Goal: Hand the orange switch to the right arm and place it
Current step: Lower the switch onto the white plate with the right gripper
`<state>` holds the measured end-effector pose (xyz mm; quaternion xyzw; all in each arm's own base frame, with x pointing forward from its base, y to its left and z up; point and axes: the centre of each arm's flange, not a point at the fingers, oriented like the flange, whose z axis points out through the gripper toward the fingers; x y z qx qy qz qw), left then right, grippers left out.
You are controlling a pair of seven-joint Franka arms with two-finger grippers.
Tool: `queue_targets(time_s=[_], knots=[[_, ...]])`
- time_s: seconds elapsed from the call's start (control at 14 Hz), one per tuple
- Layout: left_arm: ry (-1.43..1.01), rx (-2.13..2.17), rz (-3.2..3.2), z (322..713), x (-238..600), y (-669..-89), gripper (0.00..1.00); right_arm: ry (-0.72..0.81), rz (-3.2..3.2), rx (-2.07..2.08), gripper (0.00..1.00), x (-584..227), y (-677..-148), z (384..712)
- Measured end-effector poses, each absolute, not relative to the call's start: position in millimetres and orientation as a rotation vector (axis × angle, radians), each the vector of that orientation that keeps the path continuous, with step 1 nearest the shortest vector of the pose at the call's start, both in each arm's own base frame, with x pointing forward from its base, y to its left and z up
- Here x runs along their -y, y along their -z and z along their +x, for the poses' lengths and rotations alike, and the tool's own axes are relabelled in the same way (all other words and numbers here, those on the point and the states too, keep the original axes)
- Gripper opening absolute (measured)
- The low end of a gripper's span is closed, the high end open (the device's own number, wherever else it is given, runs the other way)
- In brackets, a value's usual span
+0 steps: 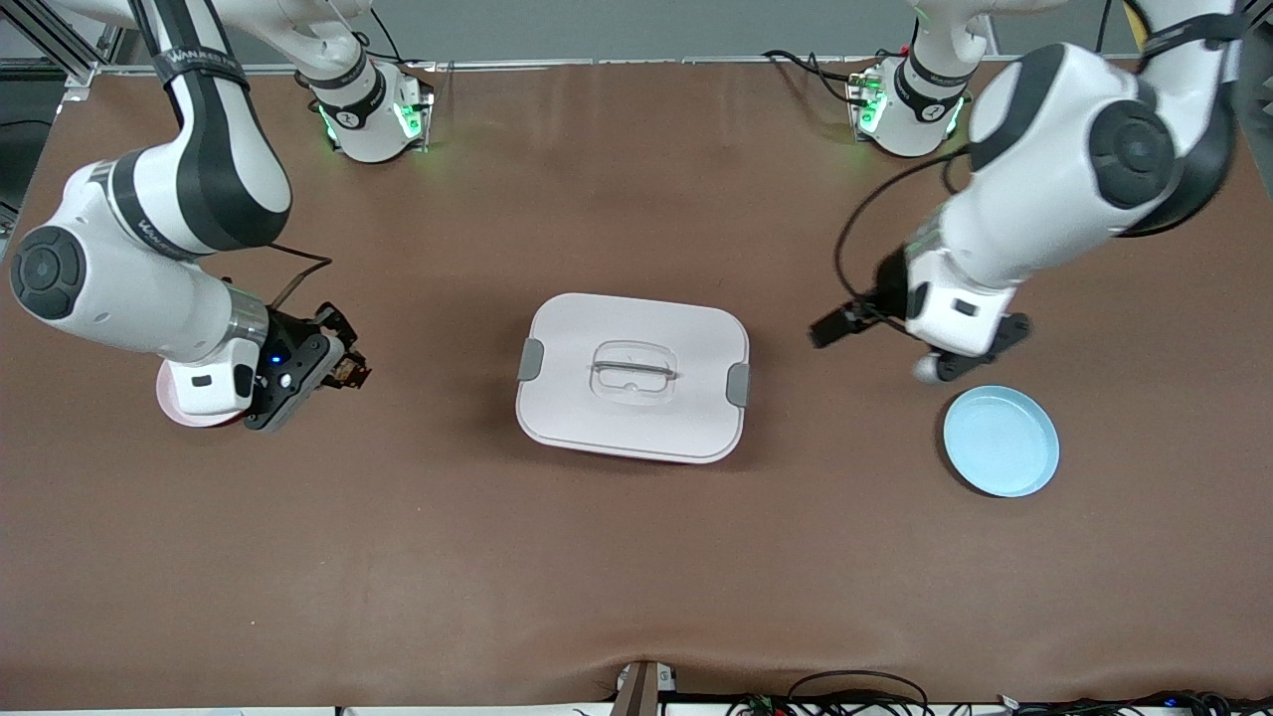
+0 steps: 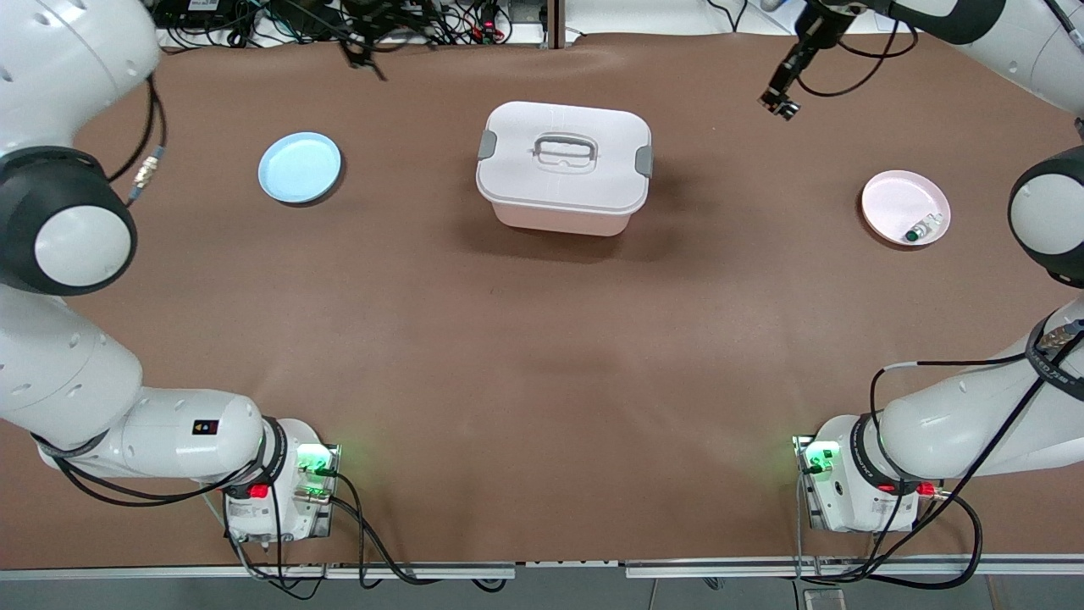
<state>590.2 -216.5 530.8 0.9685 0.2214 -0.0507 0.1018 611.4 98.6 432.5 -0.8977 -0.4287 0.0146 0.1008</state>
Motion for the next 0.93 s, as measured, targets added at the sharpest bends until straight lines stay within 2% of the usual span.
queue_targets(time_s=[0.29,0.64,0.93], knots=[[0.139,-0.564,2.893,608,113,-560,1.00,-0.077,-2.571,1.554,0.42,-22,-414,613],[0.074,-0.296,2.944,597,17,-593,1.00,-0.054,-2.430,1.927,0.42,35,-386,610],[0.047,-0.183,2.996,593,-26,-597,1.00,0.029,-2.445,2.020,0.42,62,-325,581]])
